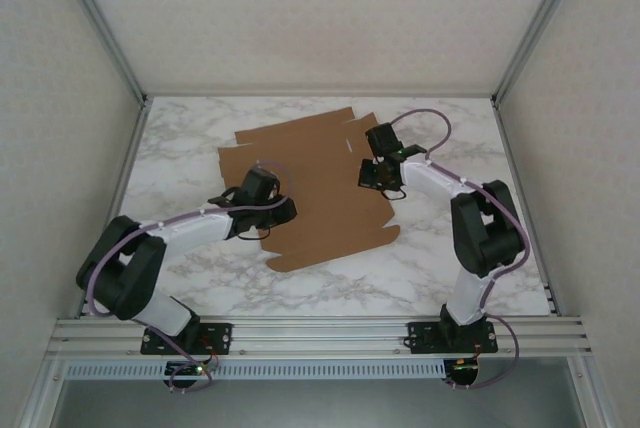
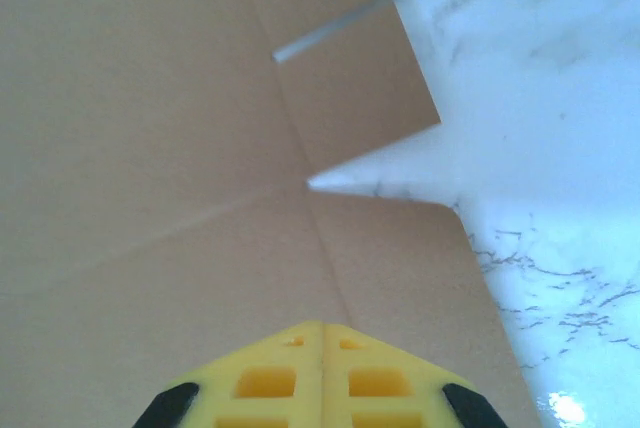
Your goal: Fold the paper box
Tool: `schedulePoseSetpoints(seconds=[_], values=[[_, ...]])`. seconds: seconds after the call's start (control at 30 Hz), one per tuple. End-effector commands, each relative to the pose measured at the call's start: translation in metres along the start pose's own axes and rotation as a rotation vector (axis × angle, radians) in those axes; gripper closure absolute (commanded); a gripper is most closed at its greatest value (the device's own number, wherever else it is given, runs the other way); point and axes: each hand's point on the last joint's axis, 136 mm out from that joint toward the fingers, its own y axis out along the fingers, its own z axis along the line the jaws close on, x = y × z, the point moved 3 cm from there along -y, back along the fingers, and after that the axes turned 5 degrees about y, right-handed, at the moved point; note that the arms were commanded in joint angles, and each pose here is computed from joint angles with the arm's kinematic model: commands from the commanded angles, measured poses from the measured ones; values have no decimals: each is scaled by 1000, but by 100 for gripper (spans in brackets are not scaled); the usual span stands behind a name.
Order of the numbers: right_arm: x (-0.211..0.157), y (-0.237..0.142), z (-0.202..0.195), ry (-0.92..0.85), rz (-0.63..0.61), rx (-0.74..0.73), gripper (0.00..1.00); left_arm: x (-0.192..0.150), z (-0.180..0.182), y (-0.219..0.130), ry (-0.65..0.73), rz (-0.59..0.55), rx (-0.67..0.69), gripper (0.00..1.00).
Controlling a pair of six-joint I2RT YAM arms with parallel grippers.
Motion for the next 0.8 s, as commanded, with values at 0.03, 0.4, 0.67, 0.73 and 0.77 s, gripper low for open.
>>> schedulePoseSetpoints(seconds=[0.03, 0.4, 0.67, 0.73, 0.77], values=[[-18, 16, -17, -26, 53, -38, 100, 2, -7, 8, -3, 3, -29, 86], [-91, 30, -45, -5, 181, -80, 100, 13, 31, 36, -57, 24, 166, 100], [-152, 22, -19, -90, 274, 10, 100, 32, 59, 43, -122, 27, 252, 100], [-164, 17, 0, -103, 288, 66, 100, 35, 63, 46, -137, 29, 256, 100], [-167, 15, 8, -108, 289, 87, 100, 36, 65, 47, -144, 34, 255, 100]])
